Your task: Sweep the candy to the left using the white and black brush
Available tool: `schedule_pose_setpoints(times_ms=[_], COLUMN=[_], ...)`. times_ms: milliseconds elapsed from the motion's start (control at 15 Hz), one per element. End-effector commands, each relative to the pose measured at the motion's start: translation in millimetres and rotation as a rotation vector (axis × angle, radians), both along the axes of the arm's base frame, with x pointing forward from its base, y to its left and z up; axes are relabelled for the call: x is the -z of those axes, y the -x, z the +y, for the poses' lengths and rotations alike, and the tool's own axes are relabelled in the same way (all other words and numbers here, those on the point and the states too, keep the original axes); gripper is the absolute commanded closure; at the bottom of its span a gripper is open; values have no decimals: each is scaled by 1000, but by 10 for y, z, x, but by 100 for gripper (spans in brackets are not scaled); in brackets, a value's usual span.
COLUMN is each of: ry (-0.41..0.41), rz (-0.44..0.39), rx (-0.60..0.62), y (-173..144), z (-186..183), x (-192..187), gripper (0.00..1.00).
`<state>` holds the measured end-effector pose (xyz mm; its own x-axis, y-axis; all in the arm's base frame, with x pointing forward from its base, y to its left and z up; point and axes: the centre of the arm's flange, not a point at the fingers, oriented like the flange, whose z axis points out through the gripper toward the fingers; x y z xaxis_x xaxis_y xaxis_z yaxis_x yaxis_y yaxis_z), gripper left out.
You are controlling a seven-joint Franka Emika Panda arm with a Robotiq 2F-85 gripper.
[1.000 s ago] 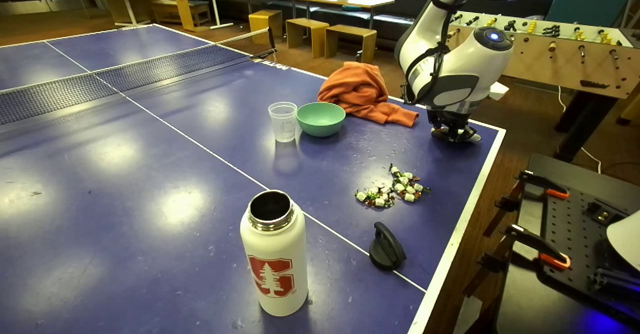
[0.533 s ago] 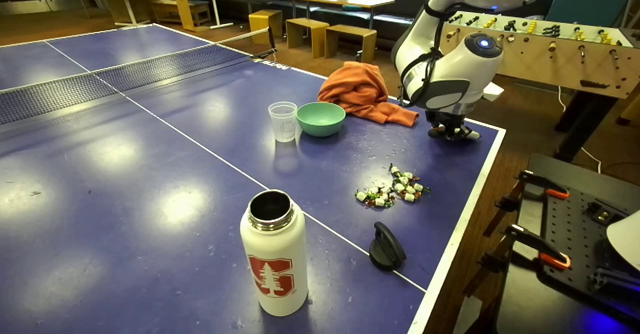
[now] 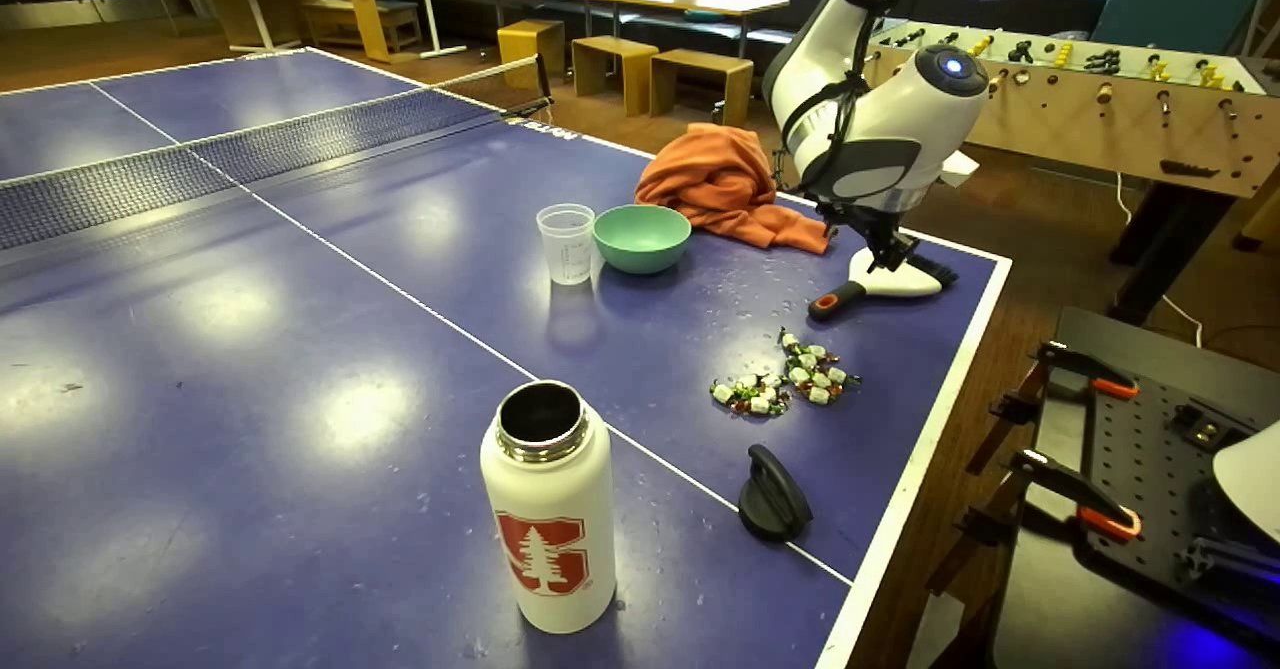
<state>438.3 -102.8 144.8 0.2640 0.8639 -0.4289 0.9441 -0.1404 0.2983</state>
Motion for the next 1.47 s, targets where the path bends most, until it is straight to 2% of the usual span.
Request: schedule_pose_setpoints(times_ms=[0,200,400,600,1133,1400], ry=[-36,-57,-111,-238,-502,-590], rz=[-94,-157,-212,-287,-426,-465], rx=[-23,51,161,274,337,339], y=[-108,-92,-19,-8,-34,227], z=[227,314,351,410,477,542], x=[-768,-1245,-1543,-1627,-2009,-2164], gripper=[0,0,0,0,0,0])
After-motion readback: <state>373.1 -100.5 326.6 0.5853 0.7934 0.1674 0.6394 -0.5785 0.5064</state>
